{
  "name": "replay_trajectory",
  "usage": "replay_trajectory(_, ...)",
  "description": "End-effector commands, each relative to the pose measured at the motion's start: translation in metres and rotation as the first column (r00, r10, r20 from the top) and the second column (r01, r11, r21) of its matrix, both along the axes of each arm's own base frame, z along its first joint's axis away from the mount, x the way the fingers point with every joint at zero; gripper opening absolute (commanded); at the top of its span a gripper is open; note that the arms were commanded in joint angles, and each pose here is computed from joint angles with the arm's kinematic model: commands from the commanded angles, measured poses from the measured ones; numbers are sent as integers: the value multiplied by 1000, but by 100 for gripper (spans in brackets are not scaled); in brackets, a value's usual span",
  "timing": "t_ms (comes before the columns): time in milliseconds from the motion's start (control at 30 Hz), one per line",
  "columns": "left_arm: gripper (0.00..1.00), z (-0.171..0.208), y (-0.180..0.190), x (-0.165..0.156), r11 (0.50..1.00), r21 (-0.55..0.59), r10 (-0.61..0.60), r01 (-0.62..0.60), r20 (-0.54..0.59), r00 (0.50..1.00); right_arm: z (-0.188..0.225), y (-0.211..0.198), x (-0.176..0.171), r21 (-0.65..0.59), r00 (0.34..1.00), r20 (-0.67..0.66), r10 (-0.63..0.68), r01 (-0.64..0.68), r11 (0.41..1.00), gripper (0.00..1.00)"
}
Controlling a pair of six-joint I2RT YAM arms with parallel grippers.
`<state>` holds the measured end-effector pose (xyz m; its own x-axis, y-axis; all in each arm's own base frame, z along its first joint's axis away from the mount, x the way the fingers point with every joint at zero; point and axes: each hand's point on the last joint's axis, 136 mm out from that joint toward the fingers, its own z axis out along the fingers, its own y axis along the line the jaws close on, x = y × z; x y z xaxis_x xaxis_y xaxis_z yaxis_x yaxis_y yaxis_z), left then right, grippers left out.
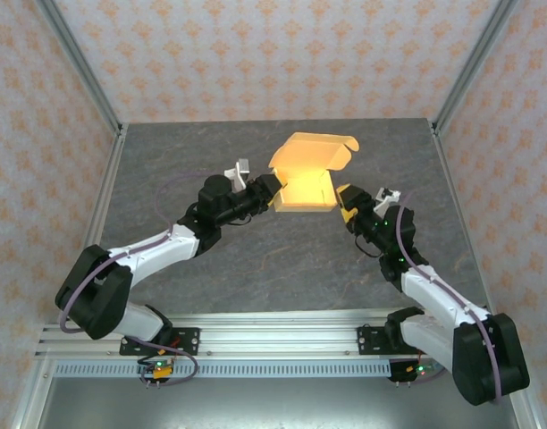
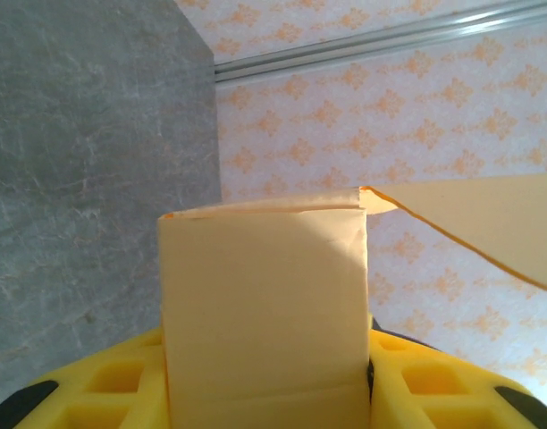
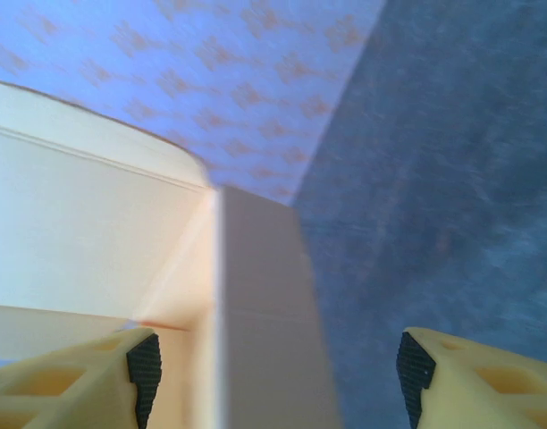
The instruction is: Fold the paper box
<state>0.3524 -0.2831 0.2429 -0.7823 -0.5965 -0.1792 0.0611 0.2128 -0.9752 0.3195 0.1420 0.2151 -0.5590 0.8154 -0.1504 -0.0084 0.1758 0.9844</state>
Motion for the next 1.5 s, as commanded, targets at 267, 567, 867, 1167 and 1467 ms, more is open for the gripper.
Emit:
replay_trajectory(267,22,39,-12,3,982,-189,-23,28,30,999,57,-12,24,446,987,-67,-145,160,881,78)
replay_trajectory(567,22,37,-19,5,974,-224,-28,30,10,1000,64,-3,29,474,990,-53,-127,137,870,76)
replay_trajectory(867,22,43,-27,1,971,-235,-51,54,15,999,64,15,35,459,997,-46,-70,83,885,70)
replay_trajectory(1167,22,52,-26,-3,966,-250,-52,59,31,998,50,29,40,370,997,-67,-28,51,928,74)
replay_trajectory(1467,23,45,-26,0,964,-263,-45,49,18,999,27,14,38,266,988,-96,-121,143,953,74)
